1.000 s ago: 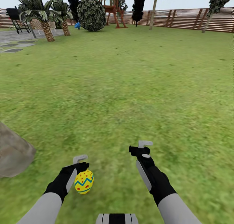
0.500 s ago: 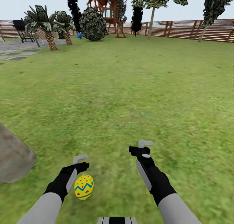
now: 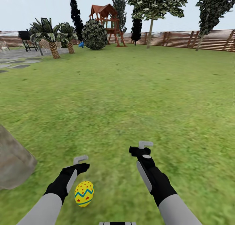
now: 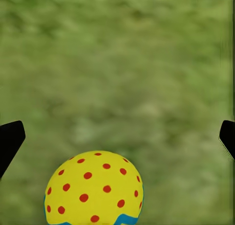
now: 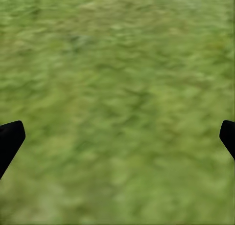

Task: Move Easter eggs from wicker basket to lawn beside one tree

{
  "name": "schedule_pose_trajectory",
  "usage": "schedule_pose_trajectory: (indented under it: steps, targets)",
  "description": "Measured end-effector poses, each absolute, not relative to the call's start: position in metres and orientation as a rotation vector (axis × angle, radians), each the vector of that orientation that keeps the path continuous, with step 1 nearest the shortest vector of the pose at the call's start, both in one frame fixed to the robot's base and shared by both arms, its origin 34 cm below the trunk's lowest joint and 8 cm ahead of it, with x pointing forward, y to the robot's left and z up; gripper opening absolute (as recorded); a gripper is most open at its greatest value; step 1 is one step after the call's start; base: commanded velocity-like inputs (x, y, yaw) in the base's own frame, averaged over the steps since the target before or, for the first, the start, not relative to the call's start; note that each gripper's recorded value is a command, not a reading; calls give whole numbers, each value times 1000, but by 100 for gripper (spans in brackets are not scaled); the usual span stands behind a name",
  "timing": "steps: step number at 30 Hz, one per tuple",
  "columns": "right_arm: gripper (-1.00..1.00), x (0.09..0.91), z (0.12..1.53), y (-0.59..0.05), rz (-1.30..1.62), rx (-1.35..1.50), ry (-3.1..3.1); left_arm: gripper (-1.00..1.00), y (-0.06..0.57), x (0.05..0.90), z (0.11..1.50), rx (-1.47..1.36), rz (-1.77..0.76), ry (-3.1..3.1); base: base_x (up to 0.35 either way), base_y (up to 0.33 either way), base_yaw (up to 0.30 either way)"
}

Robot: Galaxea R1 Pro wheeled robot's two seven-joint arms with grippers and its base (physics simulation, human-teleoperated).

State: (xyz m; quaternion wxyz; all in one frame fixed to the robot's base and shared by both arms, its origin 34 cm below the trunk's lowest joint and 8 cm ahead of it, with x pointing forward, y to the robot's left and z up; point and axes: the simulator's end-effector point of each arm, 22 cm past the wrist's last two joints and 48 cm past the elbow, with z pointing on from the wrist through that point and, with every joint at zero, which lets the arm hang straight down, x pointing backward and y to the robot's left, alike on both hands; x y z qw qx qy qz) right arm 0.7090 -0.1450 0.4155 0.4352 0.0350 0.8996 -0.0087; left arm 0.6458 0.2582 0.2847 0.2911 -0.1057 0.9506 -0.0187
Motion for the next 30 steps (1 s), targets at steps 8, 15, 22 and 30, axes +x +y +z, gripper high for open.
schedule_pose_trajectory:
  steps: [8, 15, 22, 30]
  targets:
    - [100, 712, 437, -145, -21, 86, 2207, 100, 258, 653, 304, -278, -54, 2502, 0, 0, 0]
    - [100, 713, 456, -145, -19, 86, 2178, 100, 258, 658, 321, -274, -57, 2474, 0, 0, 0]
    - [100, 715, 475, -145, -18, 85, 2148, 100, 258, 663, 339, -270, -59, 2446, 0, 0, 0]
    - [100, 715, 498, -145, -16, 85, 2113, 100, 258, 669, 360, -265, -61, 2412, 0, 0, 66]
